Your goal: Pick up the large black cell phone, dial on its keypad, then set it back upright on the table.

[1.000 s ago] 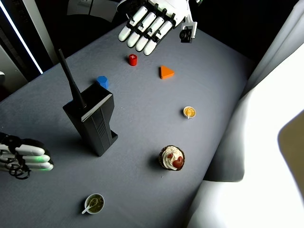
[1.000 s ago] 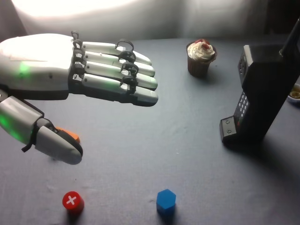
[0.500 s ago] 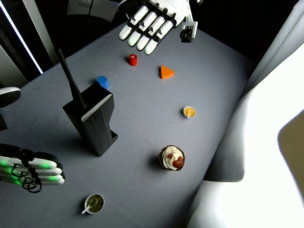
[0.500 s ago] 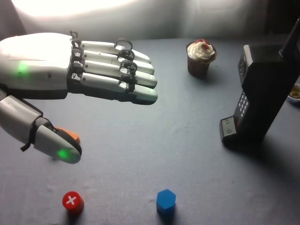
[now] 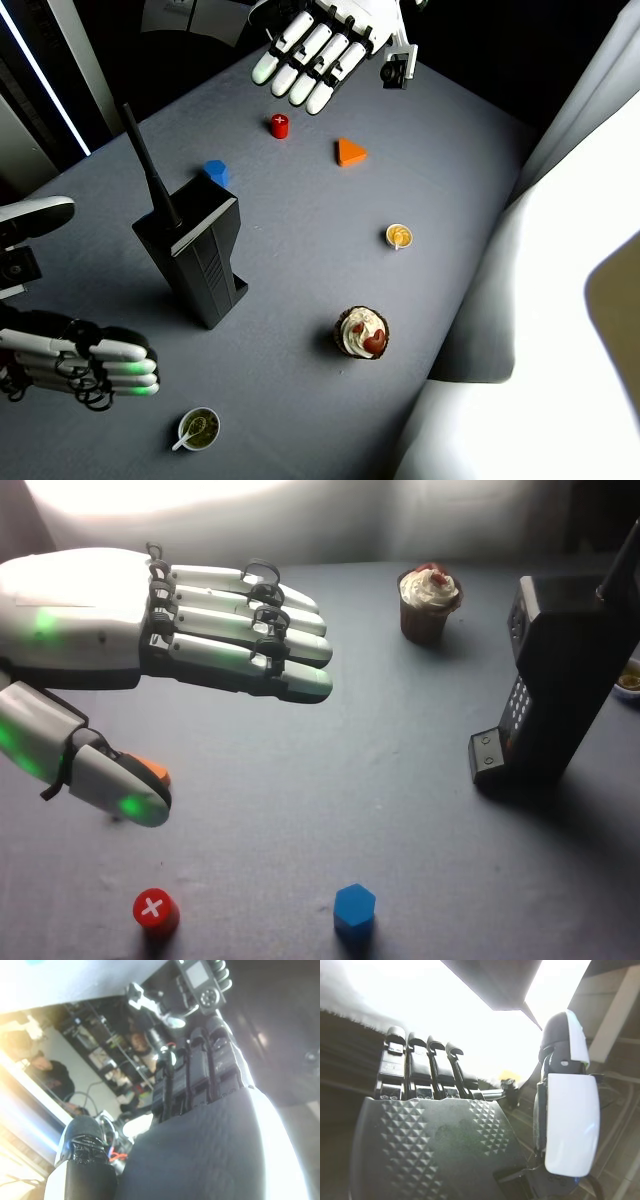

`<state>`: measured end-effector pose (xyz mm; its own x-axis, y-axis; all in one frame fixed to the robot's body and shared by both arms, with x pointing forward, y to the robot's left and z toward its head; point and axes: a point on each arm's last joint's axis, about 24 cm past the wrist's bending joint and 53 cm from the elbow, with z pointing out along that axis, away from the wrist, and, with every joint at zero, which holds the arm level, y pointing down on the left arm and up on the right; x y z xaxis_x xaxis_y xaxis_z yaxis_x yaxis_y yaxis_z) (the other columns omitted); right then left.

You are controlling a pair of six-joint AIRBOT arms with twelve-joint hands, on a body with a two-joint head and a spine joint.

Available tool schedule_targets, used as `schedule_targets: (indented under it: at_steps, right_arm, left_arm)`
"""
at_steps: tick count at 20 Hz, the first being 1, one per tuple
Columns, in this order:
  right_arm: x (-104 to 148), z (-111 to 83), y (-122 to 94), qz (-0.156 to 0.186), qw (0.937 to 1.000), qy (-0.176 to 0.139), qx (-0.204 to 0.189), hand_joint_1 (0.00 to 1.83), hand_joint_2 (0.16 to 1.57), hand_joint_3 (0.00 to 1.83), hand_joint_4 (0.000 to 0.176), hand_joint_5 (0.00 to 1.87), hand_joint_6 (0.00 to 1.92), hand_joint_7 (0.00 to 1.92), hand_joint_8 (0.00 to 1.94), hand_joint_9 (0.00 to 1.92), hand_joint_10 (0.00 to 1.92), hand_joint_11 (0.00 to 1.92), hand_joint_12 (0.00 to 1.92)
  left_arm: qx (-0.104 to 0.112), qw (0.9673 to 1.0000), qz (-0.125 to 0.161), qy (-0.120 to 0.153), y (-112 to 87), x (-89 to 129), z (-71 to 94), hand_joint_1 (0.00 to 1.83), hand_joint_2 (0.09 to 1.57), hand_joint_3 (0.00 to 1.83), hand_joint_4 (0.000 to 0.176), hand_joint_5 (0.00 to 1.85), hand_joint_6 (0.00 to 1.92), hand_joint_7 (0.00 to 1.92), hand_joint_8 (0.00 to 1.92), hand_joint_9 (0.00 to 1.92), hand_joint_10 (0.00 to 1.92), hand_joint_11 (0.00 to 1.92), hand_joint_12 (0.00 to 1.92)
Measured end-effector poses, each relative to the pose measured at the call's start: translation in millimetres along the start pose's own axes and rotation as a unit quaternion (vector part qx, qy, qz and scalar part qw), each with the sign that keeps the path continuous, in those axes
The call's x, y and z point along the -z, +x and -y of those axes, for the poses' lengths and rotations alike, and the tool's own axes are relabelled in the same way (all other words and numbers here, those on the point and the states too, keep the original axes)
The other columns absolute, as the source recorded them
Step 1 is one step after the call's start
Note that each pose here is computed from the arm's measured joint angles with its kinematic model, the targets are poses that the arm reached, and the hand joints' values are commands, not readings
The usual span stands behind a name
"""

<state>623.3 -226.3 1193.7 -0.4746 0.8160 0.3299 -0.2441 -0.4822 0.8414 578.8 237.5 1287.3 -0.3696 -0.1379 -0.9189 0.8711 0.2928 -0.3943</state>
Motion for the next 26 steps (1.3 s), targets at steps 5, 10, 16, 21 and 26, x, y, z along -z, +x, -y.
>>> schedule_targets:
  at_steps: [5,10,16,21,26]
  right_arm:
    - [-11.0,0.6,3.4,-0.002,1.0,-0.005,0.0,0.79,0.98,0.0,0.0,0.0,0.0,0.0,0.0,0.0,0.0,0.01,0.06]
    - [-23.5,-2.5,11.8,-0.011,0.9998,-0.017,-0.004,0.75,0.99,0.0,0.0,0.0,0.0,0.0,0.0,0.0,0.0,0.0,0.11]
    - [-30.5,-0.7,16.1,-0.017,0.9997,-0.019,-0.006,0.76,0.97,0.0,0.0,0.0,0.0,0.0,0.0,0.0,0.0,0.0,0.07]
    - [-33.4,2.1,20.0,-0.02,0.9995,-0.022,-0.012,0.74,0.99,0.01,0.0,0.0,0.0,0.0,0.0,0.0,0.0,0.0,0.08]
    - [-35.8,4.2,22.2,-0.025,0.9991,-0.023,-0.023,0.78,0.96,0.0,0.0,0.0,0.0,0.0,0.0,0.0,0.0,0.0,0.1]
  left_arm:
    - [-0.001,1.0,0.001,0.001,-0.6,-0.1,0.4,0.0,1.13,0.0,0.033,0.14,0.0,0.13,0.0,0.08,0.0,0.0,0.17]
    - [0.0,1.0,0.001,0.001,-0.4,-0.1,0.3,0.0,1.13,0.0,0.032,0.18,0.0,0.14,0.0,0.1,0.0,0.0,0.27]
    - [-0.001,1.0,0.002,-0.001,-1.4,0.8,-0.7,0.0,1.12,0.0,0.034,0.16,0.0,0.15,0.0,0.1,0.0,0.0,0.28]
    - [-0.002,1.0,0.003,-0.003,-2.8,2.2,-2.5,0.0,1.12,0.0,0.038,0.14,0.0,0.12,0.0,0.07,0.0,0.0,0.18]
    - [-0.002,1.0,0.003,-0.002,-2.7,1.0,-2.2,0.0,1.13,0.0,0.038,0.15,0.0,0.13,0.0,0.09,0.0,0.0,0.23]
